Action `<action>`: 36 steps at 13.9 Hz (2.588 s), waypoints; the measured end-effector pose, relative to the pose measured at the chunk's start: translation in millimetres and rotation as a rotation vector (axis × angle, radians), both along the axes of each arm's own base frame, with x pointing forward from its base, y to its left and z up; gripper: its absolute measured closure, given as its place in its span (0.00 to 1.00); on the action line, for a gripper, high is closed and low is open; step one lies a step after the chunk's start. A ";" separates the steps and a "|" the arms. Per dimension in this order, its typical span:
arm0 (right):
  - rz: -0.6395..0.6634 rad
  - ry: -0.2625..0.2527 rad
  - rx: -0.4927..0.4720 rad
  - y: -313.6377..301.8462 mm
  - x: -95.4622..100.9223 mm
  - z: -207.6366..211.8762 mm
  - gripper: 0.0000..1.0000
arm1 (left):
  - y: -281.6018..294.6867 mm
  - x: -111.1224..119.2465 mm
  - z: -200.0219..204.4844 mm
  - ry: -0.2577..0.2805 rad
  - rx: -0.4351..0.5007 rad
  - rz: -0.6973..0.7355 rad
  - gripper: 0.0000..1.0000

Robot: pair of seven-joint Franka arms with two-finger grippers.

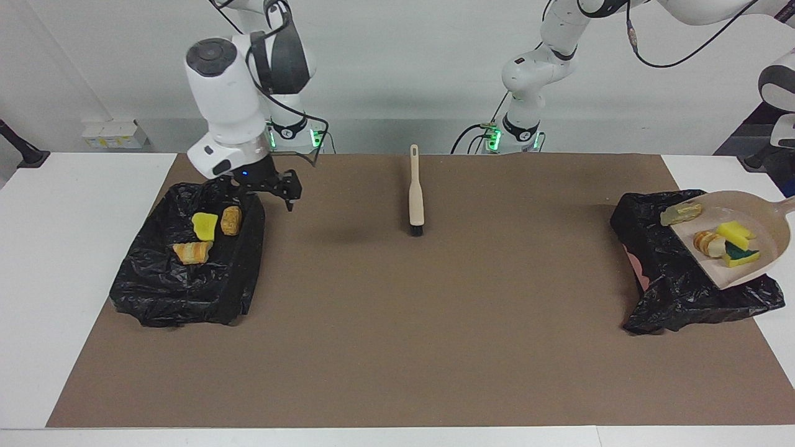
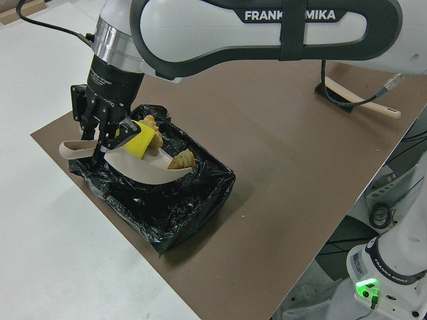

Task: Sweep and dump trash in bin
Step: 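Tip the dustpan into the black bag with the left gripper, then lift the empty dustpan out of the bag with the left gripper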

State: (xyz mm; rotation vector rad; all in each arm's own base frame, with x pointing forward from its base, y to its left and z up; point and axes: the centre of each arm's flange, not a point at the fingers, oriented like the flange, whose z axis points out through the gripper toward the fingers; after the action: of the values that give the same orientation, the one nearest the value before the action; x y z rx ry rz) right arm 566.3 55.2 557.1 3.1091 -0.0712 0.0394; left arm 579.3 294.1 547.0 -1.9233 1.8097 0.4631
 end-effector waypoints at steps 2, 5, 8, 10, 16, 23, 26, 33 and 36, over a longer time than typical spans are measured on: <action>-0.008 -0.006 0.001 -40.7 -14.3 29.9 0.00 | -20.2 4.4 -2.9 0.024 0.108 -0.012 0.69; 0.014 -0.004 0.011 -73.7 -45.9 67.9 0.00 | -31.4 2.6 4.2 0.063 0.245 -0.054 0.69; 0.048 -0.006 0.013 -70.7 -54.5 79.9 0.00 | -35.0 0.5 19.5 0.066 0.331 -0.074 0.69; 0.061 -0.015 0.010 -68.1 -50.7 83.8 0.00 | -41.2 -0.6 33.1 0.056 0.391 -0.087 0.69; 0.053 -0.015 0.010 -73.1 -48.4 83.7 0.00 | -83.7 -0.8 40.6 -0.017 0.348 0.048 0.69; 0.042 -0.015 0.006 -77.9 -48.8 84.0 0.00 | -205.0 6.6 12.4 -0.162 0.056 0.393 0.69; 0.046 -0.014 0.006 -75.7 -48.8 83.9 0.00 | -225.7 3.8 0.3 -0.199 -0.133 0.599 0.69; 0.046 -0.011 0.006 -75.7 -49.1 83.7 0.00 | -312.9 0.9 -12.2 -0.221 -0.452 1.080 0.69; 0.046 -0.011 0.006 -75.8 -49.1 83.7 0.00 | -395.6 -7.5 -11.9 -0.241 -0.486 1.255 0.69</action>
State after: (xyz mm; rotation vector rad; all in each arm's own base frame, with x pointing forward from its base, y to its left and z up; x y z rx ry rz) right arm 517.2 -20.6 640.8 3.1162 -0.0005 0.0575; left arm 571.7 -101.5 535.1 -3.1261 0.3685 0.1171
